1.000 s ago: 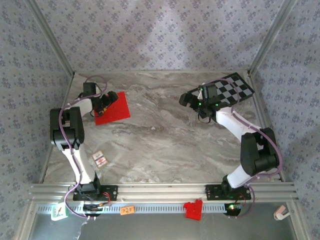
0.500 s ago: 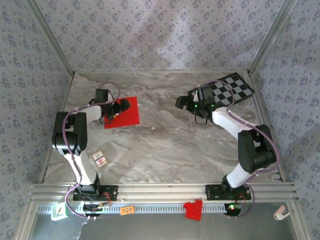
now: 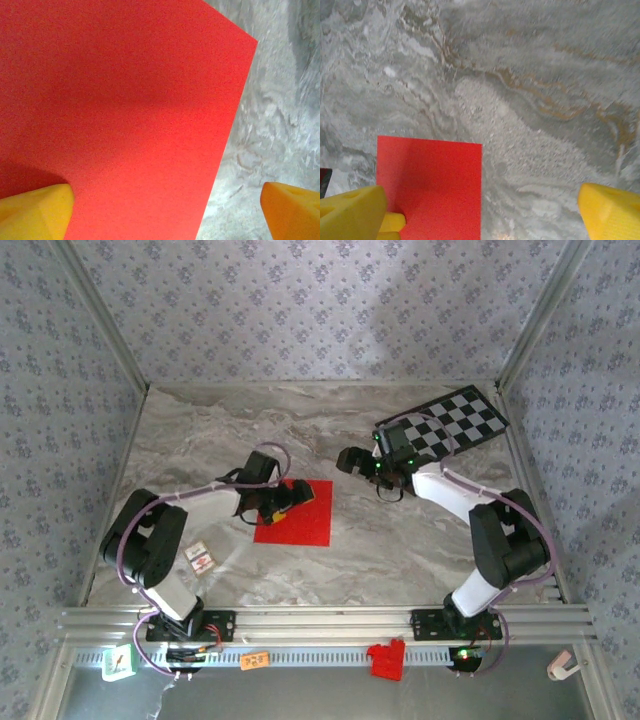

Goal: Fold a paper plane with a square sheet of paper (pick it up from the middle)
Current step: Move the square sheet of paper to the center of the table, then first fold the square sheet of paper in half at the center of the table.

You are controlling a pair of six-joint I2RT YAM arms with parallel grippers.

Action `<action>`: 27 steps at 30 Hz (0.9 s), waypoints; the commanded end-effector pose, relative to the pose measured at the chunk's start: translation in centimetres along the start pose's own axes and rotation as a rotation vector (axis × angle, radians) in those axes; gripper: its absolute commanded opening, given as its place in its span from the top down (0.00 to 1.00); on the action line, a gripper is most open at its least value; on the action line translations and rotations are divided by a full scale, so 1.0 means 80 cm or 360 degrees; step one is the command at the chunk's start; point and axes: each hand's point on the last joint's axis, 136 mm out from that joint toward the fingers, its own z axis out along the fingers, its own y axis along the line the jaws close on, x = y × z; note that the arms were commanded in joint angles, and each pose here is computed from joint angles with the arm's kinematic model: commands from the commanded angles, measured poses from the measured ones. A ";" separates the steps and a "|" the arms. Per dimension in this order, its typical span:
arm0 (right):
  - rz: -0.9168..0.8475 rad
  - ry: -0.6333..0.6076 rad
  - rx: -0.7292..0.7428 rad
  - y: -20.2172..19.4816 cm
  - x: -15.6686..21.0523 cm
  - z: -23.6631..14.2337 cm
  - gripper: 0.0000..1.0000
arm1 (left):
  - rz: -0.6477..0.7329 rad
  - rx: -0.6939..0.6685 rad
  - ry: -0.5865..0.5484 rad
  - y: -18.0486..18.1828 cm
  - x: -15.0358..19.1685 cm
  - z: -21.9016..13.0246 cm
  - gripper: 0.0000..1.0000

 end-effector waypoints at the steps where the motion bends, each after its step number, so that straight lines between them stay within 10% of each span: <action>1: 0.0055 0.0085 -0.0010 0.002 0.024 0.001 0.01 | -0.0057 -0.0102 0.0049 -0.003 0.006 -0.021 0.01; 12: 0.0097 0.0306 -0.0098 0.024 0.060 0.040 0.26 | 0.0280 -0.0438 0.0005 0.011 -0.015 -0.026 0.00; 27: 0.0233 0.0247 0.0054 -0.016 0.054 0.034 0.18 | 0.0741 -0.0951 0.0149 0.013 0.000 -0.002 0.00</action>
